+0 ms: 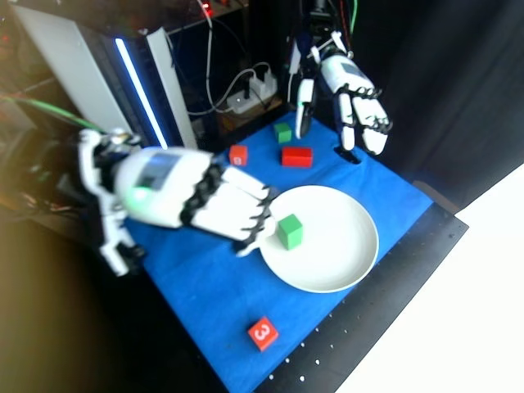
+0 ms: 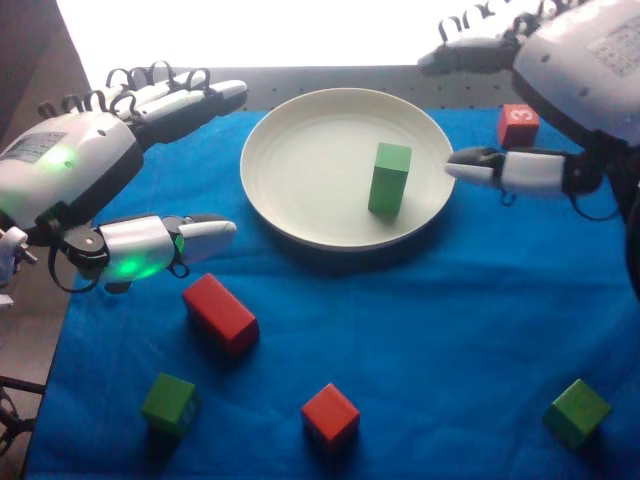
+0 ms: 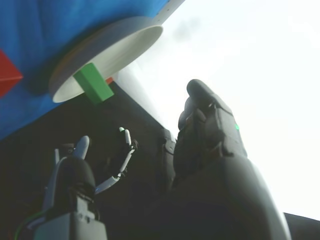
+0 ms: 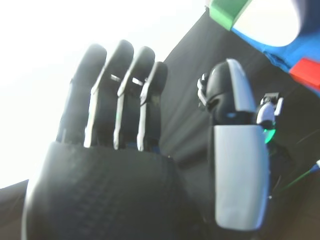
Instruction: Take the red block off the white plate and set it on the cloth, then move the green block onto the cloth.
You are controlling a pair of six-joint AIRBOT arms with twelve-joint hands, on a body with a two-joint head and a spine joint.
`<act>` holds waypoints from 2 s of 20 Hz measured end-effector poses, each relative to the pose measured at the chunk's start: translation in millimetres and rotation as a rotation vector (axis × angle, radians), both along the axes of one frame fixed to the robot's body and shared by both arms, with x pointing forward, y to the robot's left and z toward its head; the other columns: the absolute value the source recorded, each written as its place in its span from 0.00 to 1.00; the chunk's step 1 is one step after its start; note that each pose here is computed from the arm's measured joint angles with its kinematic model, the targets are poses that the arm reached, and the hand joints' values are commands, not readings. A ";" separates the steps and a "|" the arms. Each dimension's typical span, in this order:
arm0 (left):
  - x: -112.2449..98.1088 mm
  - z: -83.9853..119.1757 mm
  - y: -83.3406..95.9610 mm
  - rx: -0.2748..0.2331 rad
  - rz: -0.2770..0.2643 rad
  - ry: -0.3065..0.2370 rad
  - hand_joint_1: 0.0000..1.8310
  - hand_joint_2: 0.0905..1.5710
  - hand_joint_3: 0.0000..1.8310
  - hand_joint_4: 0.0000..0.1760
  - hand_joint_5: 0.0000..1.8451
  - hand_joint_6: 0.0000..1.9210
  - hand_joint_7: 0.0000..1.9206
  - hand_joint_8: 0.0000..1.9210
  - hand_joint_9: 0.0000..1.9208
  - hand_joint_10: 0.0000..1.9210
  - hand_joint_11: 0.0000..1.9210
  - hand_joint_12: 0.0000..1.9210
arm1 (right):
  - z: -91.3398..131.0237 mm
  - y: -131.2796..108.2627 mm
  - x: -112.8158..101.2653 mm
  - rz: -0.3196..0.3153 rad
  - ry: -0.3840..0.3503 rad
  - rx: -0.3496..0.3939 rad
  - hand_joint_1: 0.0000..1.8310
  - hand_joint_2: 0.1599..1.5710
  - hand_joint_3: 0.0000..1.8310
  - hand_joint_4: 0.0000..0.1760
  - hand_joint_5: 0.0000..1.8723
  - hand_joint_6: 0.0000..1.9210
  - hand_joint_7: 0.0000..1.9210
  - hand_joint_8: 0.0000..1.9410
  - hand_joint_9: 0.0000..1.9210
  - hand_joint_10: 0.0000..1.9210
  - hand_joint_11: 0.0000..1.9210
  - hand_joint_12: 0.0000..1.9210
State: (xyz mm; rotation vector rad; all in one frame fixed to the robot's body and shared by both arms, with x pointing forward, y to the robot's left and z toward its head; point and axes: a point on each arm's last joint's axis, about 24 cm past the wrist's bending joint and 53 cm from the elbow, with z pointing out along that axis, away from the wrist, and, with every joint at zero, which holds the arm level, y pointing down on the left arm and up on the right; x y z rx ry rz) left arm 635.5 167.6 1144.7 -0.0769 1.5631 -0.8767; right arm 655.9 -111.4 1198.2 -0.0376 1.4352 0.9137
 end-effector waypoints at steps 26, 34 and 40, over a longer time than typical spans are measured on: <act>-1.3 7.1 0.5 -0.024 0.008 -0.021 0.33 0.68 0.00 0.72 0.17 0.00 0.15 0.00 0.16 0.00 0.00 0.63 | -93.5 62.7 57.8 0.037 0.265 -0.104 0.63 0.62 0.00 0.00 0.47 0.01 0.49 0.52 0.46 0.78 0.42 0.98; -1.0 6.7 2.3 -0.026 0.014 -0.020 0.34 0.69 0.00 0.77 0.16 0.00 0.15 0.00 0.16 0.00 0.00 0.58 | -90.2 63.1 60.0 0.036 0.263 -0.101 0.75 0.71 0.00 0.00 0.45 0.55 0.46 0.58 0.43 0.75 0.33 0.80; -1.0 4.7 4.6 -0.025 0.020 -0.014 0.35 0.68 0.00 0.91 0.15 0.00 0.13 0.00 0.14 0.00 0.00 0.63 | -49.4 70.8 45.5 0.078 0.175 -0.080 0.75 0.70 0.00 0.00 0.45 0.54 0.47 0.56 0.45 0.73 0.36 0.77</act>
